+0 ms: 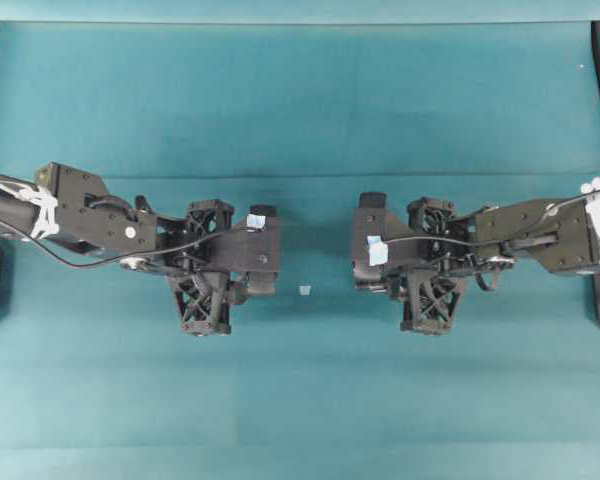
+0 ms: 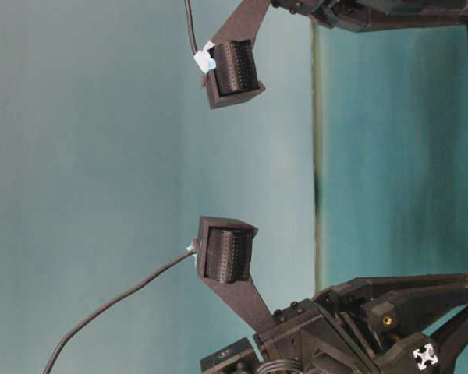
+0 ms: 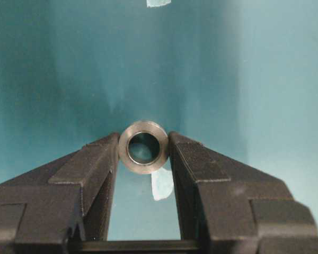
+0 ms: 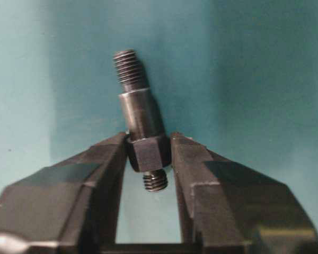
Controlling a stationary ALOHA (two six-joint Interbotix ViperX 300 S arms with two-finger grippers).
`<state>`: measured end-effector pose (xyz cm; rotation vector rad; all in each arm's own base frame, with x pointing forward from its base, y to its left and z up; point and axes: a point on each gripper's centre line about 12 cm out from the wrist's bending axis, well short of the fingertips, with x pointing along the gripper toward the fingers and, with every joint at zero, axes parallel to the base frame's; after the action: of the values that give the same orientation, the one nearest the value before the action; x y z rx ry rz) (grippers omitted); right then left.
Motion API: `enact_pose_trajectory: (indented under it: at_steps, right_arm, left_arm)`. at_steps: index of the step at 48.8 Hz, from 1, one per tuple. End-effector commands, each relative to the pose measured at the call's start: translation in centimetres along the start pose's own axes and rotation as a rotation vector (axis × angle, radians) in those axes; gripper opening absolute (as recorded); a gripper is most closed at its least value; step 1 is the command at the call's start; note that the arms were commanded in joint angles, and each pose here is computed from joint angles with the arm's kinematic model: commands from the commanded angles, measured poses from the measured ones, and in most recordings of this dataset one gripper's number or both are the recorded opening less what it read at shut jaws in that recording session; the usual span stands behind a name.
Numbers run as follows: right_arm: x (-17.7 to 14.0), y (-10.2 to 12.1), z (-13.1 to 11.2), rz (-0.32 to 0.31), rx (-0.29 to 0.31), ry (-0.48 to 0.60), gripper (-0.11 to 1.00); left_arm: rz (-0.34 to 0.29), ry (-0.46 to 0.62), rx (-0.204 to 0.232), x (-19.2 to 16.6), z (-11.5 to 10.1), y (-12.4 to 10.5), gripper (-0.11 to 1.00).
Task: Insert the washer onto the shaft with both hands.
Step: 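Close left gripper on the washer and right gripper on the shaft's hex collar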
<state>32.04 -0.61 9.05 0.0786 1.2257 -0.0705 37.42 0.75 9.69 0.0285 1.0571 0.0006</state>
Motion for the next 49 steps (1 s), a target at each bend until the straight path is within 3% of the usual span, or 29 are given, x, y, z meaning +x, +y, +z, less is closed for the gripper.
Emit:
enact_pose_trajectory:
  at_steps: [1,35,49]
  right_arm:
    - [0.3,0.2,-0.4,0.001,-0.008,0.029,0.01]
    - [0.0,0.6,0.3,0.008,-0.012,0.013,0.00]
    - [-0.8,0.8,1.3,0.018,-0.008,-0.082,0.00]
  left_arm:
    - [0.002,-0.018,0.000,-0.3,0.4,0.1,0.37]
    - [0.002,-0.020,-0.003,-0.4,0.5,0.1,0.37]
    - [0.003,-0.044,0.008,-1.2,1.0,0.1,0.37]
